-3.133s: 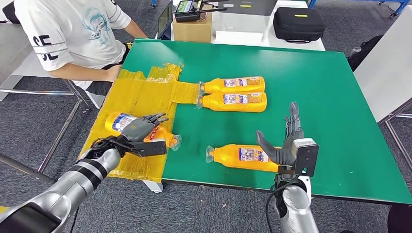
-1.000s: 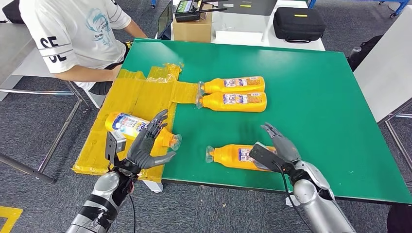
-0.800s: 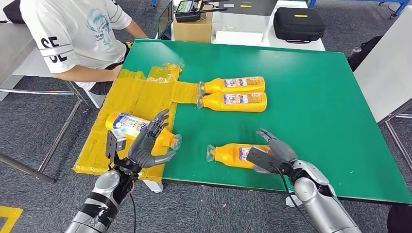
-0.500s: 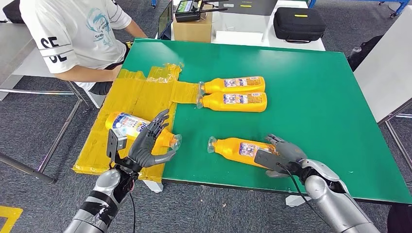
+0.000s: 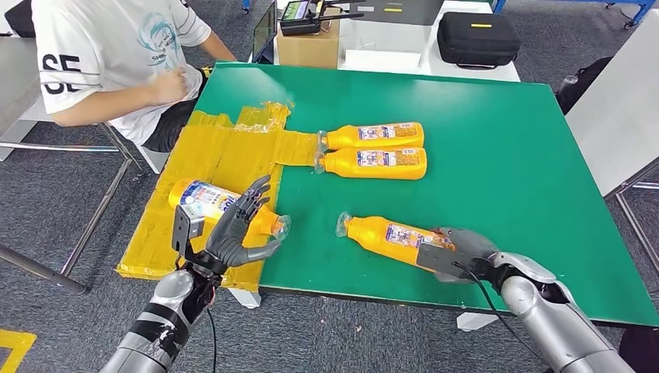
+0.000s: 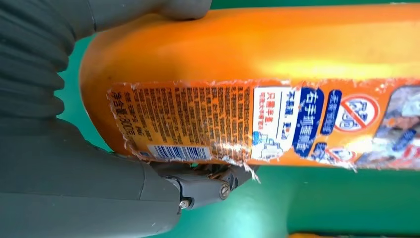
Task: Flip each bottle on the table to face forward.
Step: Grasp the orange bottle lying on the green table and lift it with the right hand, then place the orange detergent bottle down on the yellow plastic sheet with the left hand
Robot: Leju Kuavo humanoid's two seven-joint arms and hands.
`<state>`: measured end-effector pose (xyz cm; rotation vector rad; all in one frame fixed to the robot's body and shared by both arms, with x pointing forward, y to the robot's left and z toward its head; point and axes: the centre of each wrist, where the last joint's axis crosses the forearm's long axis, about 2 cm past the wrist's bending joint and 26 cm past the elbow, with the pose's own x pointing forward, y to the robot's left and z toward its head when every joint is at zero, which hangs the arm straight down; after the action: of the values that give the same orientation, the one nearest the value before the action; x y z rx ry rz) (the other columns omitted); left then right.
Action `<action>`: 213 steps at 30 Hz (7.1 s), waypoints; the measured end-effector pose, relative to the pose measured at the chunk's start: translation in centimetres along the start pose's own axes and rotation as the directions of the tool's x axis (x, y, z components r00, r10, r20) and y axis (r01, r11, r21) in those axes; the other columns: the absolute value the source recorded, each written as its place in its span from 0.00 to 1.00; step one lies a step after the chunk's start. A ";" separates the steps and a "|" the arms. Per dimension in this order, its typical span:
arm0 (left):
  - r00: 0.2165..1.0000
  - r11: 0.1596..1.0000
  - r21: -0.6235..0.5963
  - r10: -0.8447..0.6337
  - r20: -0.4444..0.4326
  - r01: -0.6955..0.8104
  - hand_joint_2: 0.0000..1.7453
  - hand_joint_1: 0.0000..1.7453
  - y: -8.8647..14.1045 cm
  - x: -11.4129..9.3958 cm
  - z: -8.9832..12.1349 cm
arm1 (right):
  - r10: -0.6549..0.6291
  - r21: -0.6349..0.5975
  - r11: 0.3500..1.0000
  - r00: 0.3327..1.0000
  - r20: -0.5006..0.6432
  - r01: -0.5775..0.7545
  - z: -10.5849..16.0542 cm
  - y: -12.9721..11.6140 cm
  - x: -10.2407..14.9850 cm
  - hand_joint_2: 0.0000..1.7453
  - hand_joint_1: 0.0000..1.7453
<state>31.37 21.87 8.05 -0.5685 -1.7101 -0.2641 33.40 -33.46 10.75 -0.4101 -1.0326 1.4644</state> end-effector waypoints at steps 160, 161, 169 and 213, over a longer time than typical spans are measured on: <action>0.131 0.124 -0.148 -0.990 0.043 0.981 1.00 1.00 11.9 8.7 -4.7 | -0.351 -0.287 0.119 0.311 0.883 0.950 1.3 0.1 14.4 1.00 0.00; 0.106 0.099 -0.171 -0.994 0.037 0.980 1.00 1.00 12.3 8.7 -4.7 | -0.352 -0.286 0.121 0.310 0.883 0.951 1.3 0.1 14.4 1.00 0.00; 0.024 0.024 -0.304 -1.000 -0.003 0.953 1.00 1.00 13.5 8.0 -4.5 | -0.360 -0.281 0.130 0.310 0.880 0.951 1.3 0.1 14.5 1.00 0.00; 0.127 0.158 -0.581 -0.987 -0.095 0.798 1.00 0.00 10.6 2.8 -5.0 | -0.392 -0.265 0.163 0.308 0.867 0.951 0.3 -0.5 14.7 1.00 0.00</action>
<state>40.70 29.15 10.43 0.4446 -1.2607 -1.6164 30.52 -20.03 16.00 0.1111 -2.0812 0.0200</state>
